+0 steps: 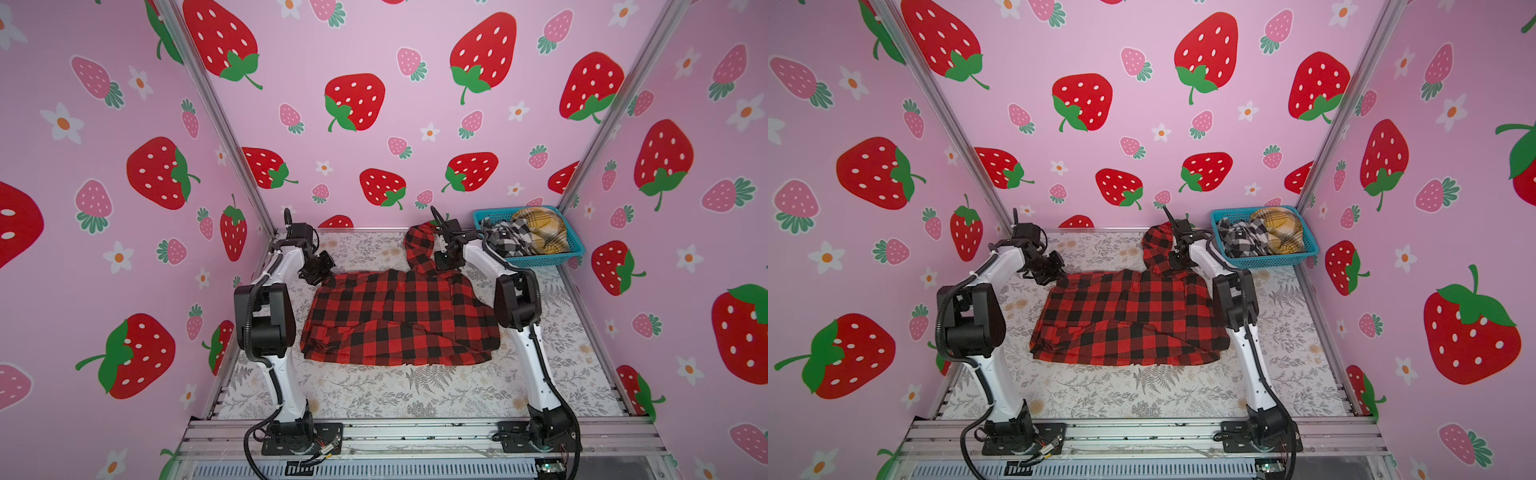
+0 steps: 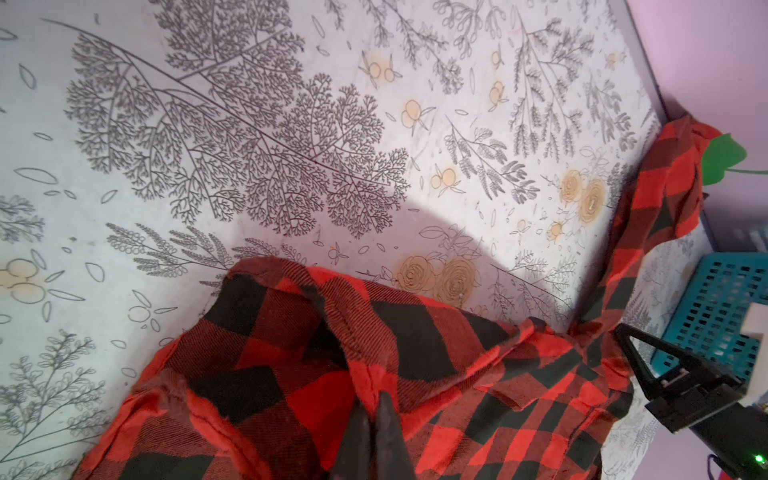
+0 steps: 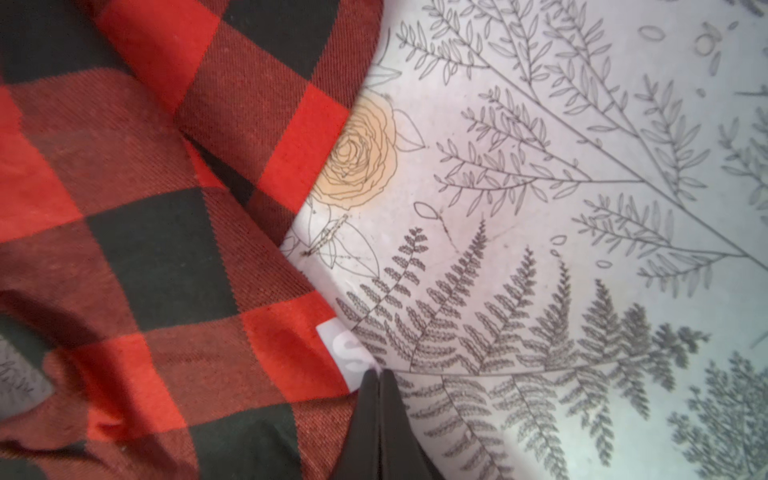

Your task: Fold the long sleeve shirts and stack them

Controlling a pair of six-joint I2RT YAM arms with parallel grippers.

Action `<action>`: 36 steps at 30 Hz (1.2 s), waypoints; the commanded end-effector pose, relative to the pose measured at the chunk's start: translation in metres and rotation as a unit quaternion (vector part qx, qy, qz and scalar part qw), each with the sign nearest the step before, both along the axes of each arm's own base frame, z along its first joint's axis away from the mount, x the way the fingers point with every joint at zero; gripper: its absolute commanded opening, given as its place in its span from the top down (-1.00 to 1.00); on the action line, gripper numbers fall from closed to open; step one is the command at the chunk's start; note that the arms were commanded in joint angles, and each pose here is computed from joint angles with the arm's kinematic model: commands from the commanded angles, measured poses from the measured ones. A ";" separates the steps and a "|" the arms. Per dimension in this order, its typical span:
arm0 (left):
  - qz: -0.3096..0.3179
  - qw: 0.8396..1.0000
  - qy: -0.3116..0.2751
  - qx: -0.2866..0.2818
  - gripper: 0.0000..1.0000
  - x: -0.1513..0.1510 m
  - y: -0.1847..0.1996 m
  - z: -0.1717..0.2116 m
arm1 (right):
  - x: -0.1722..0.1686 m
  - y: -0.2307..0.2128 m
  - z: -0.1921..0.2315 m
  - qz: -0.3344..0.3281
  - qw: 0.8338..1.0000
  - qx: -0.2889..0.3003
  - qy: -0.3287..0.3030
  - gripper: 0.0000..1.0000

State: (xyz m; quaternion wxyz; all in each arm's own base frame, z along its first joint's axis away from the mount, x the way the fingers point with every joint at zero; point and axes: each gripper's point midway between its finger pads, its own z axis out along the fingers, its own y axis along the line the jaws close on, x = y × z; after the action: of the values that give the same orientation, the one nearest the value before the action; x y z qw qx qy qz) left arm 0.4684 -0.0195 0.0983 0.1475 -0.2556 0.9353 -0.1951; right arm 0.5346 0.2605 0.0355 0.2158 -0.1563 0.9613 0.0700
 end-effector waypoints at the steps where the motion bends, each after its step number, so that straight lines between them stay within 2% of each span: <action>1: 0.009 1.000 -0.011 0.000 1.00 0.006 0.007 -0.001 | 0.005 0.000 0.072 -0.007 0.998 0.026 -0.056 1.00; 6: 0.028 0.998 -0.031 -0.037 1.00 0.019 0.011 0.003 | -0.001 0.002 0.101 -0.010 0.996 0.053 -0.068 1.00; 10: 0.036 0.998 -0.034 -0.041 1.00 0.026 0.015 -0.002 | -0.014 0.001 0.097 -0.012 0.997 0.064 -0.052 1.00; 15: 0.046 0.996 -0.009 -0.077 1.00 0.033 0.017 -0.025 | -0.038 0.004 0.084 -0.016 0.994 0.102 -0.026 1.00; 19: 0.051 0.995 -0.022 -0.087 1.00 0.030 0.016 -0.014 | -0.054 0.004 0.084 -0.021 0.992 0.126 -0.014 1.00; 24: 0.062 0.992 -0.051 -0.092 1.00 0.017 0.021 0.020 | -0.080 0.004 0.103 -0.024 0.986 0.165 -0.014 1.00; 28: 0.065 0.991 -0.053 -0.109 1.00 0.004 0.025 0.033 | -0.107 -0.003 0.118 -0.025 0.982 0.184 -0.020 1.00; 33: 0.073 0.991 -0.040 -0.108 1.00 -0.023 0.037 0.026 | -0.143 -0.022 0.105 -0.037 0.983 0.181 -0.008 1.00; 36: 0.076 0.991 -0.024 -0.108 1.00 -0.043 0.038 0.013 | -0.163 -0.028 0.083 -0.042 0.983 0.181 0.014 1.00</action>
State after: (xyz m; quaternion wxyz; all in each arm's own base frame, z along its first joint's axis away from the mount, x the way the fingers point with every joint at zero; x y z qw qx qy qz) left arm 0.4452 0.0187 0.1231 0.1774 -0.3337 0.8790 -0.2910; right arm 0.3876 0.2358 0.1439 0.2585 -0.0850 0.9333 0.2341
